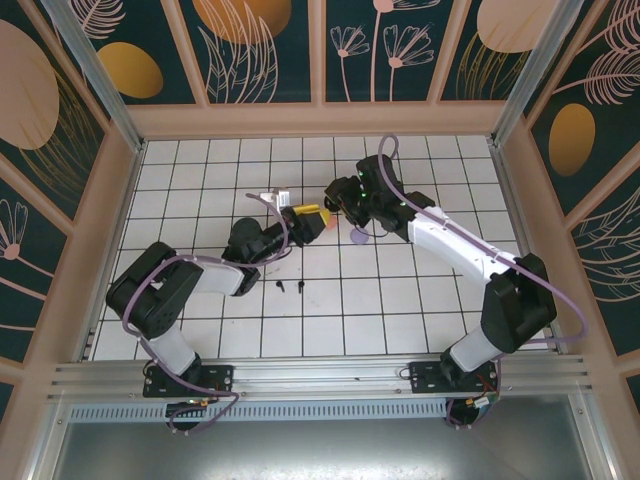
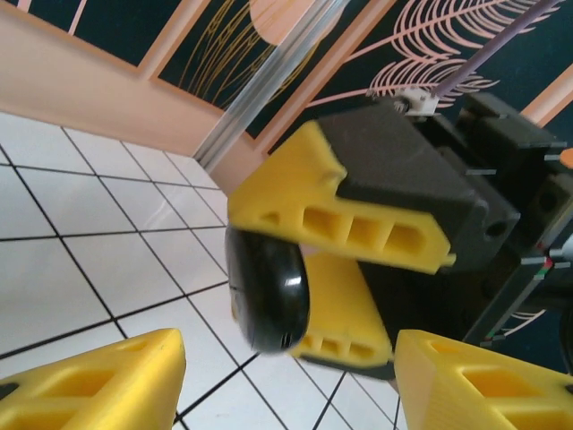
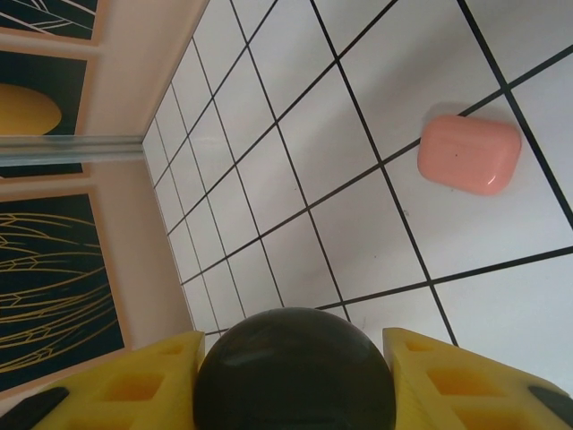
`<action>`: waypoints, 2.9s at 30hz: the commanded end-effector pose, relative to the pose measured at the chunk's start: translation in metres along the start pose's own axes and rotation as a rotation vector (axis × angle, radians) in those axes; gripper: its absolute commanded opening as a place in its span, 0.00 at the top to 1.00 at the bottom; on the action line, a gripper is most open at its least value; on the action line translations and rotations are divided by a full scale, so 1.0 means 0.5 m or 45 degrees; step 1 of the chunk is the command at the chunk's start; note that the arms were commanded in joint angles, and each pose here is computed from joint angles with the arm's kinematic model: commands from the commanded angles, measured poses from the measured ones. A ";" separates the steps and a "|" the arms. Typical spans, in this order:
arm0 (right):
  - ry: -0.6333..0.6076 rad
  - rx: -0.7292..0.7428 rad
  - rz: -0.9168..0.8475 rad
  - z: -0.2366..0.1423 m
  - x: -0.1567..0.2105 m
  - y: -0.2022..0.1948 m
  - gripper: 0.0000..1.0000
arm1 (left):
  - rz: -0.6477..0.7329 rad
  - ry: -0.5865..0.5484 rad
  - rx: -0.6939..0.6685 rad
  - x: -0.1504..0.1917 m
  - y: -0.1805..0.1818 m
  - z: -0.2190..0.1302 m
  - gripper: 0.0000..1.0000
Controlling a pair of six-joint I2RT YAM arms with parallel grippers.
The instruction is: Insert the wireless bluetooth earbuds into the charging case
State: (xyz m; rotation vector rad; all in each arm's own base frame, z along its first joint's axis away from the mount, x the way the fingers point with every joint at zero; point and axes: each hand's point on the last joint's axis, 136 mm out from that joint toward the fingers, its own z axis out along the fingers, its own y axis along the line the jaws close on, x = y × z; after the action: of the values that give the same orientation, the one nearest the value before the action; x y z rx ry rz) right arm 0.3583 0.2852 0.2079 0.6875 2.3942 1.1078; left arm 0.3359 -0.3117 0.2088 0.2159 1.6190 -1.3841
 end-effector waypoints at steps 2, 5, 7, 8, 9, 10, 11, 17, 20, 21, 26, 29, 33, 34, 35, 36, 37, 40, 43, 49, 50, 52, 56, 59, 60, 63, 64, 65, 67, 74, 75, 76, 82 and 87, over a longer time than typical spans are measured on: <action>0.023 -0.066 0.001 0.002 0.010 0.035 0.68 | 0.010 -0.040 0.070 -0.016 -0.018 0.019 0.40; 0.033 -0.071 -0.004 0.001 0.017 0.038 0.68 | 0.006 -0.043 0.077 -0.016 -0.016 0.027 0.43; 0.036 -0.076 -0.009 0.000 0.021 0.042 0.68 | 0.004 -0.044 0.081 -0.016 -0.015 0.031 0.45; 0.039 -0.079 -0.012 -0.001 0.022 0.045 0.68 | 0.001 -0.047 0.081 -0.016 -0.015 0.033 0.46; 0.039 -0.081 -0.014 -0.002 0.024 0.047 0.68 | 0.001 -0.053 0.083 -0.019 -0.015 0.034 0.46; 0.040 -0.083 -0.018 -0.003 0.025 0.048 0.68 | 0.002 -0.056 0.086 -0.021 -0.016 0.035 0.47; 0.043 -0.082 -0.020 -0.003 0.028 0.049 0.68 | 0.001 -0.057 0.087 -0.020 -0.016 0.036 0.48; 0.037 -0.089 -0.025 -0.007 0.030 0.053 0.69 | 0.006 -0.063 0.094 -0.025 -0.020 0.039 0.55; 0.032 -0.092 -0.022 -0.009 0.028 0.054 0.69 | 0.004 -0.061 0.095 -0.024 -0.020 0.037 0.56; 0.030 -0.091 -0.021 -0.009 0.028 0.053 0.68 | 0.004 -0.060 0.099 -0.023 -0.022 0.037 0.56; 0.022 -0.090 -0.019 -0.011 0.026 0.053 0.69 | -0.002 -0.056 0.105 -0.018 -0.024 0.033 0.59; 0.018 -0.091 -0.019 -0.012 0.025 0.054 0.69 | -0.004 -0.055 0.107 -0.016 -0.025 0.031 0.63; 0.016 -0.094 -0.020 -0.014 0.025 0.056 0.69 | -0.008 -0.054 0.109 -0.014 -0.026 0.029 0.67; 0.014 -0.095 -0.021 -0.014 0.025 0.056 0.69 | -0.008 -0.051 0.110 -0.013 -0.026 0.029 0.67; 0.013 -0.096 -0.019 -0.015 0.024 0.057 0.69 | -0.008 -0.051 0.111 -0.012 -0.027 0.030 0.70; 0.013 -0.096 -0.020 -0.015 0.025 0.057 0.69 | -0.009 -0.049 0.111 -0.011 -0.027 0.029 0.73; 0.012 -0.098 -0.018 -0.015 0.025 0.058 0.69 | -0.009 -0.049 0.113 -0.011 -0.028 0.029 0.77; 0.014 -0.109 -0.021 -0.017 0.027 0.063 0.69 | -0.011 -0.046 0.116 -0.010 -0.028 0.031 0.86; 0.005 -0.125 -0.025 -0.022 0.024 0.070 0.65 | -0.013 -0.035 0.129 -0.007 -0.033 0.032 0.96; -0.113 -0.206 -0.077 -0.076 -0.021 0.107 0.32 | -0.014 -0.028 0.129 -0.010 -0.040 0.028 1.00; -0.142 -0.215 -0.104 -0.092 -0.031 0.110 0.31 | 0.001 -0.020 0.121 -0.011 -0.041 0.027 1.00; -0.195 -0.236 -0.167 -0.124 -0.047 0.113 0.30 | 0.034 -0.001 0.115 -0.013 -0.048 0.024 1.00; -0.222 -0.293 -0.406 -0.172 -0.058 0.112 0.30 | 0.114 0.114 0.169 -0.019 -0.077 0.023 1.00; -0.172 -0.378 -0.687 -0.189 -0.044 0.106 0.31 | 0.142 0.198 0.230 -0.029 -0.088 0.015 1.00; -0.167 -0.391 -0.765 -0.193 -0.041 0.101 0.31 | 0.144 0.219 0.253 -0.032 -0.090 0.012 1.00; -0.104 -0.502 -0.959 -0.210 -0.017 0.087 0.31 | 0.140 0.284 0.327 -0.045 -0.097 0.000 1.00; -0.074 -0.543 -1.007 -0.214 -0.007 0.084 0.31 | 0.140 0.303 0.348 -0.049 -0.100 -0.004 1.00; -0.053 -0.563 -1.039 -0.216 0.001 0.078 0.32 | 0.144 0.321 0.370 -0.052 -0.106 -0.005 1.00; -0.020 -0.583 -1.088 -0.213 0.013 0.070 0.32 | 0.156 0.364 0.394 -0.053 -0.114 -0.003 1.00; 0.087 -0.655 -1.113 -0.188 0.046 0.067 0.36 | 0.180 0.436 0.458 -0.056 -0.136 0.003 1.00; 0.091 -0.658 -1.114 -0.186 0.048 0.068 0.36 | 0.178 0.439 0.460 -0.055 -0.136 0.003 1.00; 0.093 -0.654 -1.110 -0.181 0.047 0.068 0.36 | 0.178 0.441 0.464 -0.056 -0.137 0.004 1.00; 0.115 -0.617 -1.088 -0.151 0.046 0.053 0.41 | 0.187 0.437 0.485 -0.066 -0.149 0.007 1.00; 0.093 -0.553 -1.059 -0.125 0.026 0.032 0.45 | 0.200 0.435 0.511 -0.076 -0.164 0.004 1.00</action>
State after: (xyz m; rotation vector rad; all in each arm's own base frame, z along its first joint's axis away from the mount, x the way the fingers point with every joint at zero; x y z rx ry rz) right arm 0.3107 0.2663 0.2598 -0.4643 2.0504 1.2089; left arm 0.3126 -0.3255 0.2633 0.7591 1.6329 -1.6020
